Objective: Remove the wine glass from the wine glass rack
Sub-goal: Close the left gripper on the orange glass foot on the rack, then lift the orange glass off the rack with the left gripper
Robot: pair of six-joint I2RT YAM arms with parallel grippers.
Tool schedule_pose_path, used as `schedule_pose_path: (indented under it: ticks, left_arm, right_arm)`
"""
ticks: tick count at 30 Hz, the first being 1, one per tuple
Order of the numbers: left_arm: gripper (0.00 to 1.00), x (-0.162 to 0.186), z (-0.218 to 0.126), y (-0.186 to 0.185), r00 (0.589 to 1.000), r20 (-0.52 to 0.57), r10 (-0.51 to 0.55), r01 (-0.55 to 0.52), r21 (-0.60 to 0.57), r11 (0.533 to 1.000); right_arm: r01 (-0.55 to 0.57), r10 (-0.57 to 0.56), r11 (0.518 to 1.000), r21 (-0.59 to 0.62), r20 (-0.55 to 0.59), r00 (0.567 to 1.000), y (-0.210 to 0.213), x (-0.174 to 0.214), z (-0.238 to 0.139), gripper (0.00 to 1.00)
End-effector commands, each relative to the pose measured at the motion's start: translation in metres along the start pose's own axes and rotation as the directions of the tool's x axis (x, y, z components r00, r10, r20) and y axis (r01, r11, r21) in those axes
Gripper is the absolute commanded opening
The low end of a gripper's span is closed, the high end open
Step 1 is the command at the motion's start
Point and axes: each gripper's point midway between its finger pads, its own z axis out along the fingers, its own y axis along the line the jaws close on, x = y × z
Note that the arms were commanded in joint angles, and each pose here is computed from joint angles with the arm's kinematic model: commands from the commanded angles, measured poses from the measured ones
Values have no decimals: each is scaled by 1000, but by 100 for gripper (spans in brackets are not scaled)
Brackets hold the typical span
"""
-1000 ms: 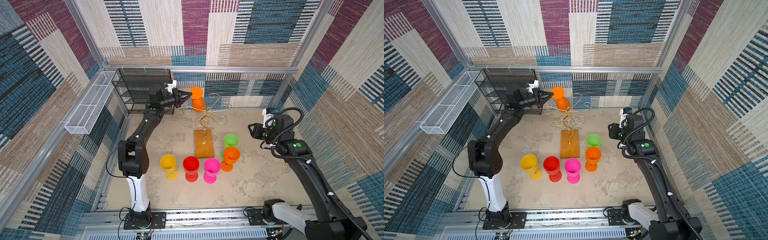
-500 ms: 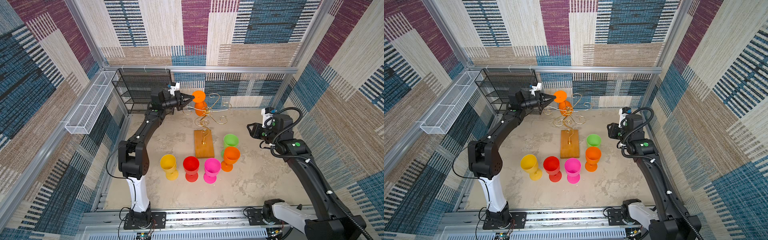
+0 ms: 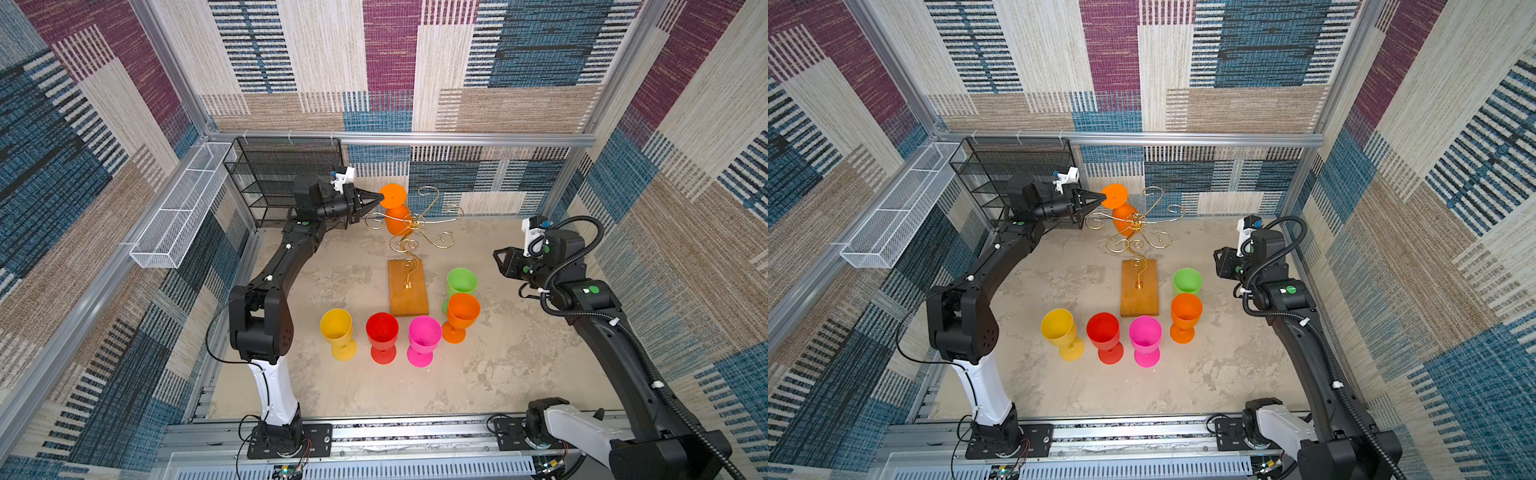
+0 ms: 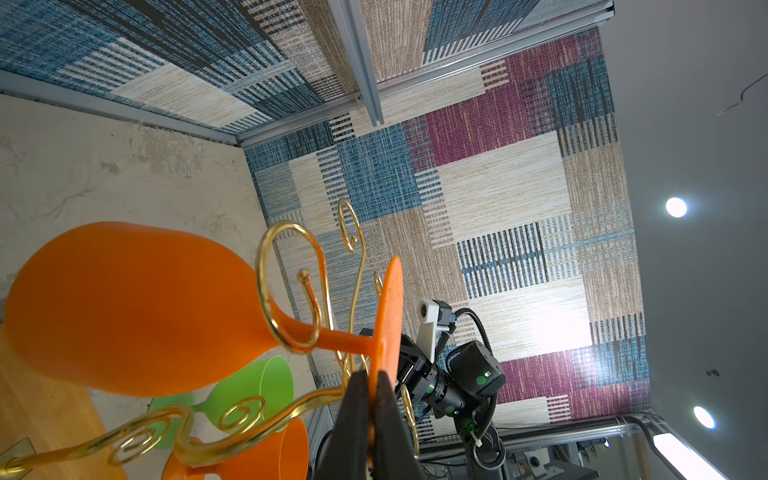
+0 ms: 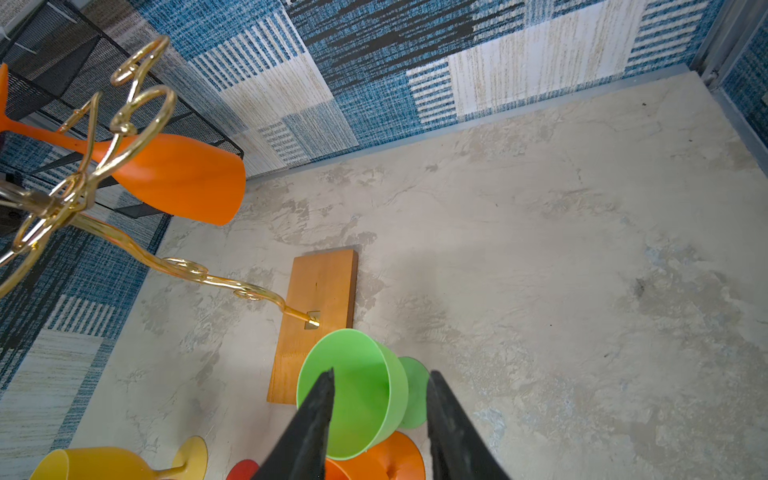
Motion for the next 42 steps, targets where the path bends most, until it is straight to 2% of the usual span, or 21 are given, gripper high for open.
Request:
schedule_pose_path:
  ticks: [1, 11, 18, 24, 29, 31, 33, 38, 42]
  left_arm:
    - [0, -1, -9, -13, 997, 5, 80, -81, 21, 997]
    - [0, -1, -35, -19, 996, 31, 84, -84, 14, 996]
    - [0, -9, -67, -30, 991, 94, 100, -100, 0, 995]
    - [0, -9, -85, -70, 971, 154, 185, -186, -9, 982]
    - [0, -2, -100, -101, 929, 198, 314, -291, -136, 947]
    - [0, 3, -107, -119, 904, 218, 369, -334, -178, 925]
    - [0, 8, -111, -138, 887, 236, 396, -363, -172, 916]
    - [0, 27, -111, -189, 877, 264, 401, -408, -28, 912]
    - [0, 55, -101, -228, 871, 238, 430, -459, 81, 885]
  right_arm:
    - [7, -7, 1000, -5, 25, 1000, 1, -5, 0, 39]
    - [6, -6, 1000, -7, 26, 1000, 1, -5, 0, 39]
    - [5, -5, 1000, -11, 43, 999, 2, -8, -3, 39]
    - [1, 0, 1000, -15, 80, 997, 4, -16, -8, 39]
    - [5, 1, 999, -35, 171, 985, 10, -33, -23, 39]
    - [11, 6, 997, -77, 220, 976, 19, -41, -32, 39]
    - [29, 12, 989, -148, 270, 963, 32, -50, -42, 40]
    - [80, 50, 937, -340, 356, 933, 68, -67, -59, 40]
    - [112, 91, 878, -465, 392, 915, 90, -78, -68, 39]
